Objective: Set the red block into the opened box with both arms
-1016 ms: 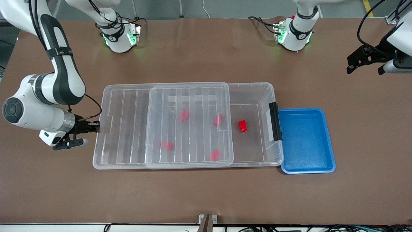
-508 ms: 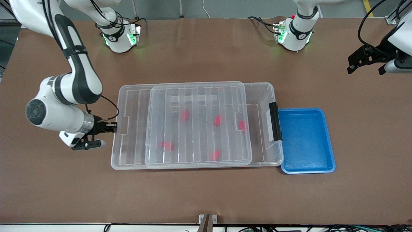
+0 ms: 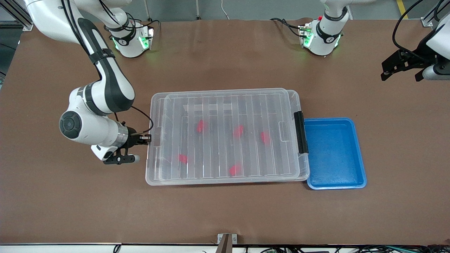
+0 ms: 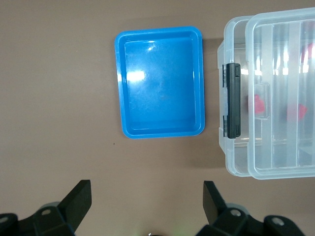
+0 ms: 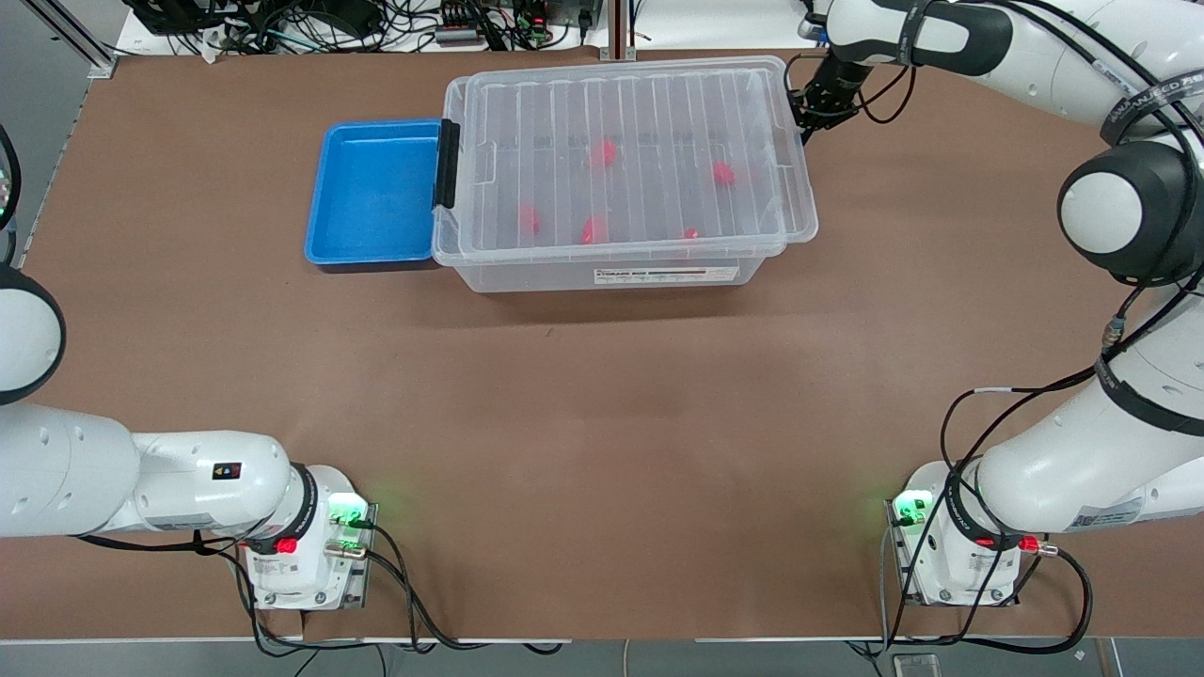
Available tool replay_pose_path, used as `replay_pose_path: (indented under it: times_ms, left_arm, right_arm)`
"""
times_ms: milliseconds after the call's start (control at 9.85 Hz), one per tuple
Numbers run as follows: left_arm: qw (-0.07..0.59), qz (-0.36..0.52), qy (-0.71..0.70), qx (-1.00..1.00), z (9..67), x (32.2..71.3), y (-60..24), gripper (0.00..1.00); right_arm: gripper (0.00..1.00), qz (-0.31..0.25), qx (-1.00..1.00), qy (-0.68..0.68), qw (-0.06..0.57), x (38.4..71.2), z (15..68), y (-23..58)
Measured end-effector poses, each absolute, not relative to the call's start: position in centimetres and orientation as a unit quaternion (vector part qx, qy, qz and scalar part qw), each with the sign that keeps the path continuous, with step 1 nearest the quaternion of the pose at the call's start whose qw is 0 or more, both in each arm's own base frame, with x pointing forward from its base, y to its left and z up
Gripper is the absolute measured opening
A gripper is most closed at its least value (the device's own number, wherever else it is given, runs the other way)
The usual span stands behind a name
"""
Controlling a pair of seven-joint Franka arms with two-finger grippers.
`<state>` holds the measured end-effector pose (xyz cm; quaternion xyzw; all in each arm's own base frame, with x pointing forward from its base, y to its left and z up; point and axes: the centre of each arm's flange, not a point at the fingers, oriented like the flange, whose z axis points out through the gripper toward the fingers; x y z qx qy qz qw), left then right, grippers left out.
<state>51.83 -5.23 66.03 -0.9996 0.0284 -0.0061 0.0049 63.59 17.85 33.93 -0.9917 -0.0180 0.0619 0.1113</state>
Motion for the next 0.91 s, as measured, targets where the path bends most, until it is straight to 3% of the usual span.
replay_pose_path:
  times_ms: [406,508,711,914]
  left_arm:
    - [0.005,-0.005,0.029,-1.0,66.0,51.8,-5.3,1.0]
    - [0.005,-0.005,0.029,-1.0,66.0,51.8,-5.3,1.0]
    - [0.005,-0.005,0.028,-1.0,66.0,51.8,-5.3,1.0]
    - [0.005,-0.005,0.029,-1.0,66.0,51.8,-5.3,1.0]
  right_arm:
    - [0.03,0.061,-0.992,-0.015,0.111,63.8,33.7,17.8]
    - [0.14,0.063,-0.992,-0.01,0.107,64.2,34.2,16.7]
    - [0.44,0.073,-0.994,-0.005,0.08,65.4,37.5,12.9]
    - [0.74,0.037,-0.997,0.028,0.053,65.8,44.5,7.9]
